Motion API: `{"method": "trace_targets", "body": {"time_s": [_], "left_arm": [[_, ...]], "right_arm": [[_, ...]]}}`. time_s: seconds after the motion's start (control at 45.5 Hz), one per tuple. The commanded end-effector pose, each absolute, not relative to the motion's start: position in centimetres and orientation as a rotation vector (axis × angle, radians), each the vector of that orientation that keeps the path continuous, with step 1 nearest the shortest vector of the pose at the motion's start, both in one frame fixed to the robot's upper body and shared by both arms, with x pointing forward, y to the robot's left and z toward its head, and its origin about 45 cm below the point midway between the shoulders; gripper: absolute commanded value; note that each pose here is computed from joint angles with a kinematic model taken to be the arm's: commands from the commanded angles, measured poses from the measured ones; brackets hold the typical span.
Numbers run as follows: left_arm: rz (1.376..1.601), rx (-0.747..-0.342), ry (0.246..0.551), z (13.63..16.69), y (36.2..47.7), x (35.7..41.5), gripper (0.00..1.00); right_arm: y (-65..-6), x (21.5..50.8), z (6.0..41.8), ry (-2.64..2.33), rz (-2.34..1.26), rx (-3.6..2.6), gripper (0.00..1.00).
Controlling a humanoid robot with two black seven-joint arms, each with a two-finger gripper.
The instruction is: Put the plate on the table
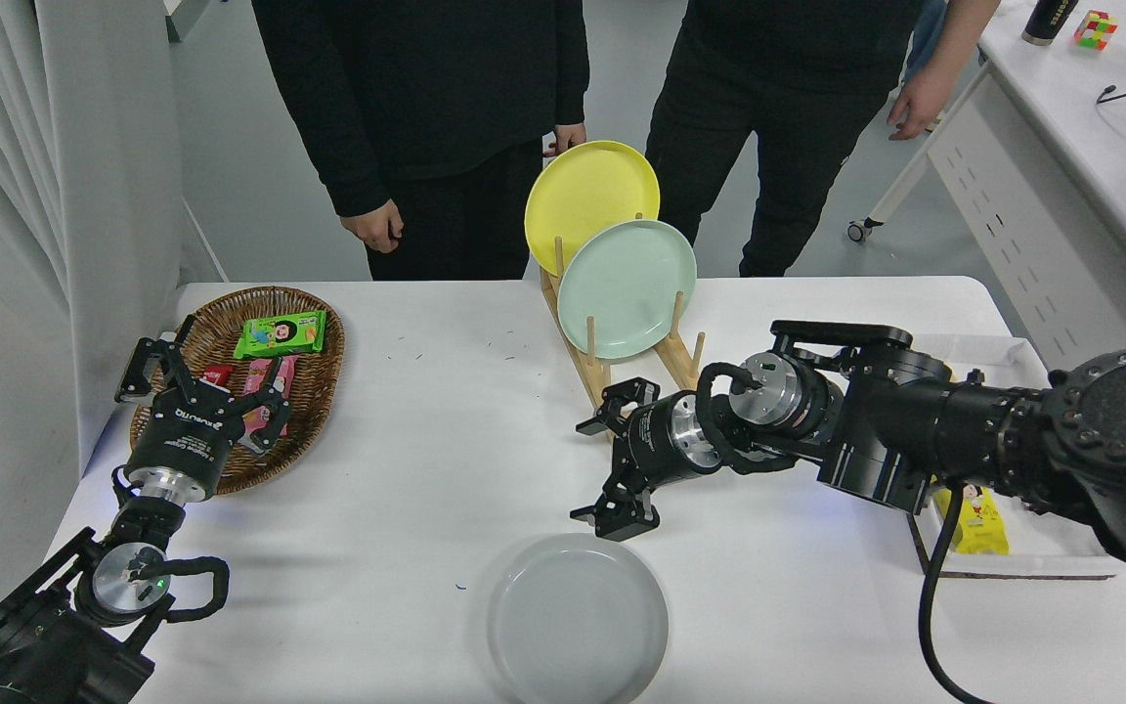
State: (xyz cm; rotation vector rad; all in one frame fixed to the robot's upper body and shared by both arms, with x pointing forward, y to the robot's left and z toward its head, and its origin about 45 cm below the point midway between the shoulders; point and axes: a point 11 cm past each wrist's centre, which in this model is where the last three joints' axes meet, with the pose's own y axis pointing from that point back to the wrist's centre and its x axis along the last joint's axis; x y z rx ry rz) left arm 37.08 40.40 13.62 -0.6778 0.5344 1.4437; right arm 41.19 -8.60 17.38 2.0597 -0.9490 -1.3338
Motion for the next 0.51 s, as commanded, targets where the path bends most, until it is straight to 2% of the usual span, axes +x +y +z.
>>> {"method": "trace_targets", "body": {"time_s": [0.0,0.22,0.484], "left_arm": [[1.443,-0.679,0.534,13.65,40.4,37.10,0.98],[1.444,-0.678,0.534,13.64,40.4,37.10,0.98],[1.444,-0.678,0.534,13.64,40.4,37.10,0.98]], "right_arm": [[-8.2,43.8,20.6,-0.857,-1.108,2.305,0.99],[-8.1,45.6,23.5,-0.817,-0.967,2.480,0.99],[-7.0,45.7,27.4,-0.642,-1.037,2.764,0.99]]}}
